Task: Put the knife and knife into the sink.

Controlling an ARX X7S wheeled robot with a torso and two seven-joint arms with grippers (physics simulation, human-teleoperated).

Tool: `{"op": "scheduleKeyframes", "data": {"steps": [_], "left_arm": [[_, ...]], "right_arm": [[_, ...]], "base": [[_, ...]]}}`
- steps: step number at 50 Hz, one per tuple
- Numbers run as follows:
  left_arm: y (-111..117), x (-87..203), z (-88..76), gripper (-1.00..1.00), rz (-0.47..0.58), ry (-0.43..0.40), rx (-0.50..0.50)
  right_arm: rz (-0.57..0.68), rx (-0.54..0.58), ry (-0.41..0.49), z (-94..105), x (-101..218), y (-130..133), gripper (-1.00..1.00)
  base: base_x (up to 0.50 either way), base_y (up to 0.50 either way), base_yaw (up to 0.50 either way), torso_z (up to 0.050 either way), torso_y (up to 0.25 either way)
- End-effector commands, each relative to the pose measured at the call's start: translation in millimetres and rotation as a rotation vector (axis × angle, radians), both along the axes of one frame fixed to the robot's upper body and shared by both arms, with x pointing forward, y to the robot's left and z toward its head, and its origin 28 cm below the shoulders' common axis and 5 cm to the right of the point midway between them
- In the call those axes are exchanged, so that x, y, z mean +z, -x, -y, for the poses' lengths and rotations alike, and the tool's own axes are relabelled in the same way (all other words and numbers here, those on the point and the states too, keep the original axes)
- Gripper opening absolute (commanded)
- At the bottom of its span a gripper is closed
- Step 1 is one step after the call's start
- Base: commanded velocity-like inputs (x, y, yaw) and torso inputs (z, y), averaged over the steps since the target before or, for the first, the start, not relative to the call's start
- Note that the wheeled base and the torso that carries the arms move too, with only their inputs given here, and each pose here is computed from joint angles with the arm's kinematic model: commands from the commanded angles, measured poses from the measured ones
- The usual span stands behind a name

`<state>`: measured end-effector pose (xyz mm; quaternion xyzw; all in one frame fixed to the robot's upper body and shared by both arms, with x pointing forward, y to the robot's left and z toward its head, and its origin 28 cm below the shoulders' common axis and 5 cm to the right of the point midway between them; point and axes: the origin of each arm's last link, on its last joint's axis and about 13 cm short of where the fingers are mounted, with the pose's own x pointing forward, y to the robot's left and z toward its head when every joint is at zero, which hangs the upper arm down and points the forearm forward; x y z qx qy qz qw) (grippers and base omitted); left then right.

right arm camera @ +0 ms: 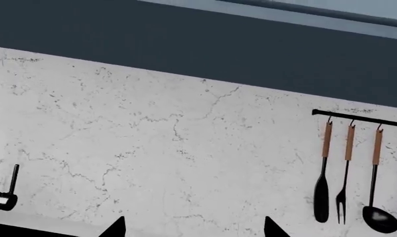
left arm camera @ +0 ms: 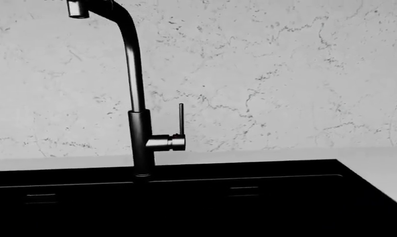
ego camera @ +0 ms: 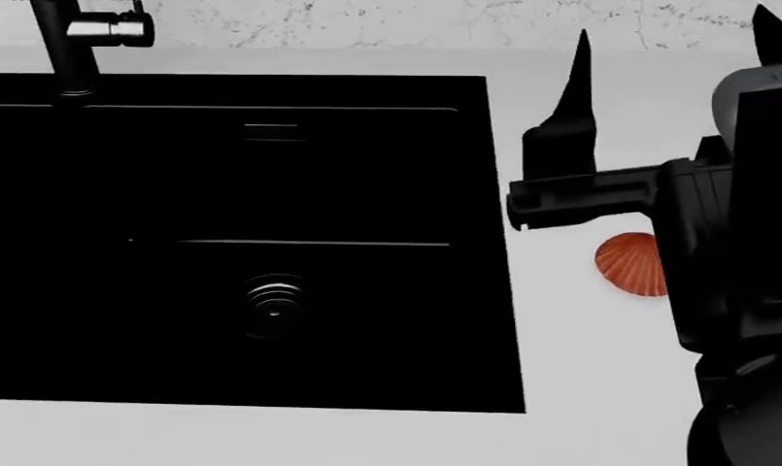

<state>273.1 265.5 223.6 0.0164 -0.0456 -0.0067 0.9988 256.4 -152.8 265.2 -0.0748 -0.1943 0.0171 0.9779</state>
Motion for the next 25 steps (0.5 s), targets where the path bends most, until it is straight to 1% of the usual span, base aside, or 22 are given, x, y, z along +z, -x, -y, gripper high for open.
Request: {"op": "scheduleKeyframes", "data": {"steps": [1, 25], "left_arm": [[0.7, -2.0, -0.1, 1.0, 0.001, 0.007, -0.002], [2.2, -2.1, -1.7, 1.0, -0.004, 0.006, 0.0]], "right_arm": [[0.002, 0.01, 0.005, -1.5, -4.4, -0.5, 1.0], [-0.006, 0.035, 0.008, -5.2, -2.9, -1.2, 1.0]], "base": [[0.0, 0.5, 0.0, 0.0, 0.0], [0.0, 0.5, 0.0, 0.0, 0.0]]}}
